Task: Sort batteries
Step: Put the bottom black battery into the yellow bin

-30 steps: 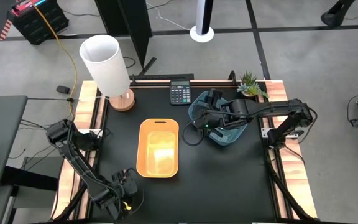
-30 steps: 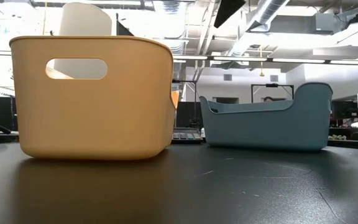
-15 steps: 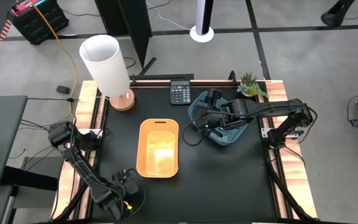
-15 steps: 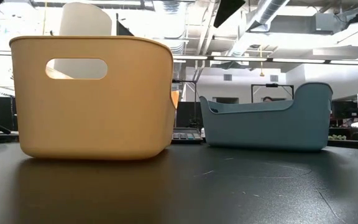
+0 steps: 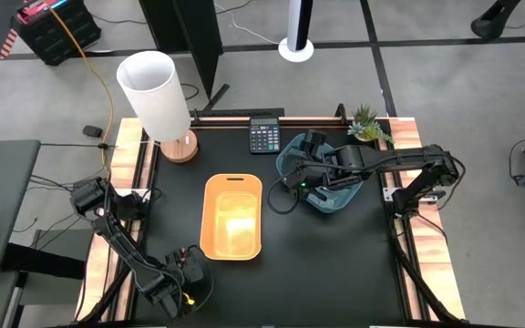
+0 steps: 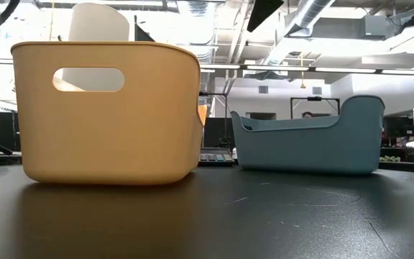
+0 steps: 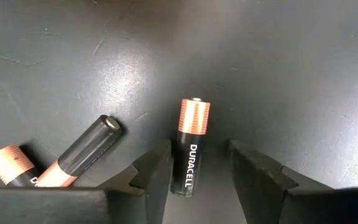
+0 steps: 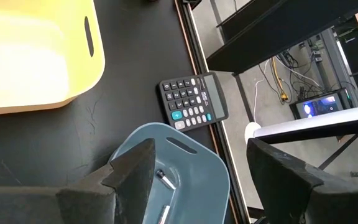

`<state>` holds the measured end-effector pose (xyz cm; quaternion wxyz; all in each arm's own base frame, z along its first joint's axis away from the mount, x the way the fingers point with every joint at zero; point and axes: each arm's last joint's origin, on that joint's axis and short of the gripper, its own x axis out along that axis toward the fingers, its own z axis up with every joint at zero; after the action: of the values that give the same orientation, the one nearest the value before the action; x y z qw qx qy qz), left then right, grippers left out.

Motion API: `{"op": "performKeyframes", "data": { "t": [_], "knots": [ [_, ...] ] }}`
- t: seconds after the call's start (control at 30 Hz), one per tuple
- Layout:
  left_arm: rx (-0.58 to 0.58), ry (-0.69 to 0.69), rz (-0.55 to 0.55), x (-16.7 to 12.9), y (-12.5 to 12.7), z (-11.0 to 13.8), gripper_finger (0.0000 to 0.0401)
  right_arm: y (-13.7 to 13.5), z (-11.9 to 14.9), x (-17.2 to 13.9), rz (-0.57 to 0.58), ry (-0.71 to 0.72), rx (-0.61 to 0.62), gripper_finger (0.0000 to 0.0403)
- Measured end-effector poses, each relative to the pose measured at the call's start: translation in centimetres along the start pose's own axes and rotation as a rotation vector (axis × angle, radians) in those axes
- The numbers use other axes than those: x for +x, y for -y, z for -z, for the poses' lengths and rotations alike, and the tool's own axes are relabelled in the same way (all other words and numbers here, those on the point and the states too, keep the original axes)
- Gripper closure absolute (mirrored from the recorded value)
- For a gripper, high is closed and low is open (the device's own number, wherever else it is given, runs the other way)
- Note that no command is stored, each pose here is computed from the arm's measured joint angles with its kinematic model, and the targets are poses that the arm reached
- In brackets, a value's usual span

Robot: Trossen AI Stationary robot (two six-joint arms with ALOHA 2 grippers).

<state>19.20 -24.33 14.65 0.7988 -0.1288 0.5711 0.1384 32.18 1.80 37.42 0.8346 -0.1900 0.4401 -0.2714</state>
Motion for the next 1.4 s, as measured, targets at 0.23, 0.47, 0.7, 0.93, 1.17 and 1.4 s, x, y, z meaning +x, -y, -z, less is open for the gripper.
{"op": "performKeyframes", "data": {
  "t": [0.23, 0.47, 0.7, 0.93, 1.17, 1.4],
  "knots": [
    [-0.01, 0.002, 0.001, 0.1, 0.0, 0.0, 0.031, 0.0, 0.0, 0.0, 0.0, 0.0, 0.001, 0.0133],
    [-0.016, 0.004, 0.01, 0.1, 0.1, -0.1, 0.0357, 0.0, 0.0, 0.0, 0.0, 0.0, 0.001, 0.0133],
    [-0.022, -0.009, 0.015, -0.1, 0.2, -0.1, 0.0357, 0.0, 0.0, 0.0, 0.0, 0.0, -0.001, 0.0133],
    [-0.022, -0.025, 0.03, -1.0, 0.9, -0.6, 0.0358, 0.0, 0.0, 0.0, 0.0, -0.001, -0.003, 0.0133],
    [-0.005, 0.0, 0.073, -4.3, 1.5, -1.4, 0.0358, 0.0, 0.0, 0.0, 0.0, -0.001, -0.008, 0.0133],
    [0.109, 0.225, 0.184, -9.9, 1.9, -2.8, 0.0358, 0.0, 0.0, 0.0, 0.0, -0.001, -0.008, 0.0133]
  ]
}}
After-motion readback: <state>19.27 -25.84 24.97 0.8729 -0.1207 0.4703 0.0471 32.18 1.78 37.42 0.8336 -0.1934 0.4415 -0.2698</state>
